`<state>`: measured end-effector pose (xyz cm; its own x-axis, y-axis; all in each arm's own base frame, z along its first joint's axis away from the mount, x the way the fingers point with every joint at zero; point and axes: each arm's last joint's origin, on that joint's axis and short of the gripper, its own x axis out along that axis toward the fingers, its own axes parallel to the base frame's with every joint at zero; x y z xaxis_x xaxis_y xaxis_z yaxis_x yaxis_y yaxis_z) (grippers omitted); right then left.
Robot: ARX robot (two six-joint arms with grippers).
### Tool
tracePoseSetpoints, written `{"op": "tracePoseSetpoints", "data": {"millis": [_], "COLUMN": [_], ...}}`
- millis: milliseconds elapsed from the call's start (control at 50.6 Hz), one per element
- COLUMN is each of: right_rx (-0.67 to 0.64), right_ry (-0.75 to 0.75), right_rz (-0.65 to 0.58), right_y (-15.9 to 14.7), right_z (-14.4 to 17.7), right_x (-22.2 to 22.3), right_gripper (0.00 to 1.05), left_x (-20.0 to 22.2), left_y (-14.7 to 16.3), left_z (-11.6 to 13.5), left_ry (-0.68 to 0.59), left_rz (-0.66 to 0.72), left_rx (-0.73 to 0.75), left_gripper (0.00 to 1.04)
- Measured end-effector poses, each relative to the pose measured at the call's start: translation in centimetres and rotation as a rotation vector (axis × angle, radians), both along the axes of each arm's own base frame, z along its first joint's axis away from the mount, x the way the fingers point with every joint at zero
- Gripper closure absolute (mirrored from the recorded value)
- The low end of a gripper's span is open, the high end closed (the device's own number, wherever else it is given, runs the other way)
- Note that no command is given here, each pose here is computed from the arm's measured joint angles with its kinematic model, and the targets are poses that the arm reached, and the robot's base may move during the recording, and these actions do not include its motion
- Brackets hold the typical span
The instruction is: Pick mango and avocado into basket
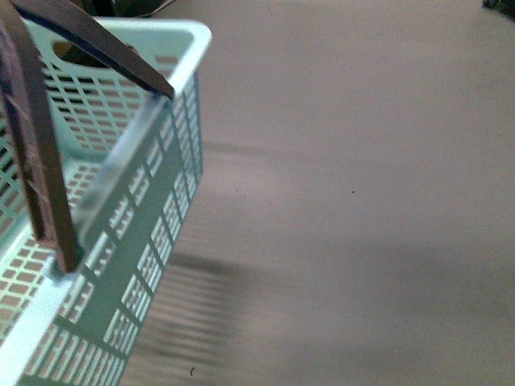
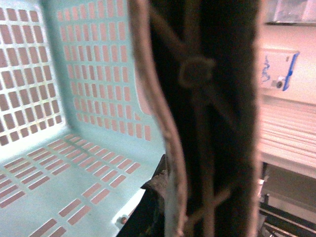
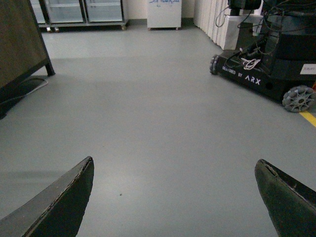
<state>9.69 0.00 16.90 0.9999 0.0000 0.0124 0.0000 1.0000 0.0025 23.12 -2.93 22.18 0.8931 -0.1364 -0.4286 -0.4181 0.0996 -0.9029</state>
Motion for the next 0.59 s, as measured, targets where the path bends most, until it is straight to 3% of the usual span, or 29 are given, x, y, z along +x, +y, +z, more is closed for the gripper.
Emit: {"op": "tracePoseSetpoints", "data": {"millis": [336, 592], "right_rx": [0.000, 0.000], "right_ry": [0.000, 0.000], "right_rz": [0.000, 0.000], "right_y": [0.0, 0.0], "right_z": [0.0, 0.0], "right_x": [0.0, 0.0], "right_gripper": [0.09, 0.09], "left_x": [-3.3, -3.4], "left_y": [0.8, 0.9], "left_z": [6.3, 6.4], "left_ry": [-0.138, -0.139], "left_rz": [0.001, 0.002], "left_rx": [-0.023, -0.021], "left_gripper": [1.00, 1.00]}}
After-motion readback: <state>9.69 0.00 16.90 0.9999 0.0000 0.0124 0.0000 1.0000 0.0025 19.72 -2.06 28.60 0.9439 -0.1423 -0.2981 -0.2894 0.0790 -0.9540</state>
